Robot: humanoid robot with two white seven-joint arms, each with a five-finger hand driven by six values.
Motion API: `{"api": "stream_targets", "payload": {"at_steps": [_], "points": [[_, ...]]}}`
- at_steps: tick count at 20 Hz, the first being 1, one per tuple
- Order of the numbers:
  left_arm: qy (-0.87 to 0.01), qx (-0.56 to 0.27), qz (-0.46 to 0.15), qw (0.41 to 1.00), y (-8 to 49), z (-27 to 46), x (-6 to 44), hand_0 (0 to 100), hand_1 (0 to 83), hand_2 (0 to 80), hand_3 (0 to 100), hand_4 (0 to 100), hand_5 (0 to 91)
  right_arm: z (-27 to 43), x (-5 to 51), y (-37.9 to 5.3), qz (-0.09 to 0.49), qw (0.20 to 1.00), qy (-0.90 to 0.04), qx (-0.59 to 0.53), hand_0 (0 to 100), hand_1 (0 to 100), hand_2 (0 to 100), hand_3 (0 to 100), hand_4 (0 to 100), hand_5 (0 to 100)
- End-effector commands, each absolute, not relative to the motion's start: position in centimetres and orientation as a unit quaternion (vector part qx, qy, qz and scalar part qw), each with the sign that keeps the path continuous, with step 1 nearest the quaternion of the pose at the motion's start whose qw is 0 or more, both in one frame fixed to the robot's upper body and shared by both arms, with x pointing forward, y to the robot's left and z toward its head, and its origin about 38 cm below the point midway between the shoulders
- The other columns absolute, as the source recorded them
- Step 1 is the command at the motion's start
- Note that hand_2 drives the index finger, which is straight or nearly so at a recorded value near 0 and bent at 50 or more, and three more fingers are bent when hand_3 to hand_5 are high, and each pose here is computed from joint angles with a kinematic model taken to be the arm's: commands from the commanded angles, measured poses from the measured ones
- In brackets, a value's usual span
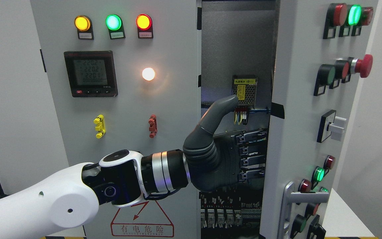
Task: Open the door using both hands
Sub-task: 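Push the button door outward with the left hand, swinging it open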
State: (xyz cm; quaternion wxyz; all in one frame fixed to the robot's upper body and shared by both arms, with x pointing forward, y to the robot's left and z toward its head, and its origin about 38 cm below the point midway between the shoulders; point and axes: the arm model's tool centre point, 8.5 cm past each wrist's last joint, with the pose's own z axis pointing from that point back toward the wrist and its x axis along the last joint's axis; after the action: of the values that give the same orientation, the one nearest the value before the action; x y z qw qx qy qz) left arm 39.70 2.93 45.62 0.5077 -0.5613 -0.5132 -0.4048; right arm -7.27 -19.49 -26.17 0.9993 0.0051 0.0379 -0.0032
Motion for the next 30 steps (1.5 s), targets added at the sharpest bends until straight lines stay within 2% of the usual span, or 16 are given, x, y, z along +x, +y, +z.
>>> {"api": "stream_targets", "payload": {"at_steps": [1,9,30], "points": [[-0.5,-0.581,-0.412,0.492,-1.1,45.9,39.2,0,0.0,0.0,0,3,0.0,-26.2,-7.3,-19.5,-0.003,0.999,0.038,0.005,0,0,0,0,0,0],[-0.494,-0.58,-0.409,0.502,-4.5,45.4,38.7,0,0.0,0.0,0,3,0.0,-26.2,-7.3,-19.5,-0.003,0.999,0.038,0.005,0,0,0,0,0,0],[-0.485,-0.575,-0.449,0.482,-13.0,44.5,34.6,0,0.0,0.0,0,3,0.0,-26.2,-7.3,-19.5,-0.003,0.999,0.038,0.005,0,0,0,0,0,0]]}}
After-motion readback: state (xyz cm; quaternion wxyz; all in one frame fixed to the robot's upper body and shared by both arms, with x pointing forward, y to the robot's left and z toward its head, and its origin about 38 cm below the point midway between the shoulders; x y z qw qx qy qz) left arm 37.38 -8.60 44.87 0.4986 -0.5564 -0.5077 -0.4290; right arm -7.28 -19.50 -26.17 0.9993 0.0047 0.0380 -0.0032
